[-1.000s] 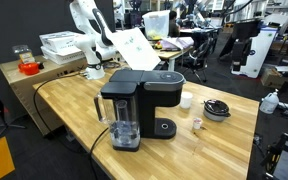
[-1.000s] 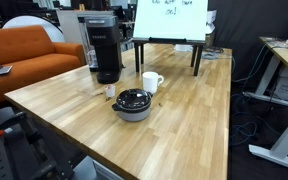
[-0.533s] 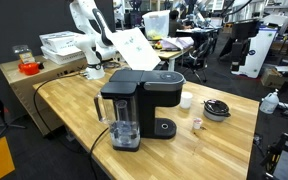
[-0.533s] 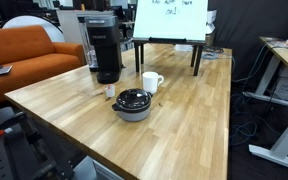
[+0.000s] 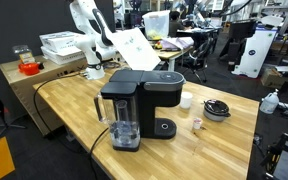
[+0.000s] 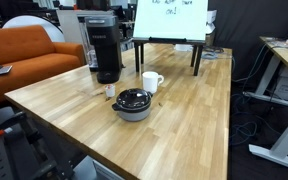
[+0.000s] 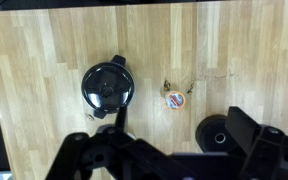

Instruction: Open the coffee maker

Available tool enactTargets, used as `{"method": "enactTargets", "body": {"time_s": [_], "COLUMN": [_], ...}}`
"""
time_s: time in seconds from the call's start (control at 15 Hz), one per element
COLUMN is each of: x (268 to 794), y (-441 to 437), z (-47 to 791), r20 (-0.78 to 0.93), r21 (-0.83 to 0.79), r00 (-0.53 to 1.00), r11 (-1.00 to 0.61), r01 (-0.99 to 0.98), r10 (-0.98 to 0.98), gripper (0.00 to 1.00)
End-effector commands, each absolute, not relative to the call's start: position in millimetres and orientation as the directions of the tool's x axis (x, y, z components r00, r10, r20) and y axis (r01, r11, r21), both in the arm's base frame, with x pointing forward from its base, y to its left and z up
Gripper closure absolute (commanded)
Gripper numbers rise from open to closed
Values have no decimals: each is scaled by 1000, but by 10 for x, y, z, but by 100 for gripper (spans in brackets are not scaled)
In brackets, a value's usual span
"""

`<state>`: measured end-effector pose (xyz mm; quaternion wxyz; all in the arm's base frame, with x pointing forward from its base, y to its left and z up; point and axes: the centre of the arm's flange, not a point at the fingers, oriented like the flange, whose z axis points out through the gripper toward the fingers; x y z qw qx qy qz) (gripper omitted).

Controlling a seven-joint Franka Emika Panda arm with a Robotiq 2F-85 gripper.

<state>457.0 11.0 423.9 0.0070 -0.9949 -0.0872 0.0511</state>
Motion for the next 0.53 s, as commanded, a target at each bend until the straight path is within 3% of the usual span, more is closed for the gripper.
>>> {"method": "enactTargets", "body": {"time_s": [0.0, 0.2, 0.47], "x": [4816, 5040, 4896], "y": [193, 290, 287], "z": [4159, 4048, 4029], "r20": [-43, 5, -19], "r21": [-18, -13, -12], "r00": [962, 947, 957], "r11": [-963, -947, -957], "r01": [269, 321, 289], "r10": [269, 321, 289], "gripper": [0, 0, 0]}}
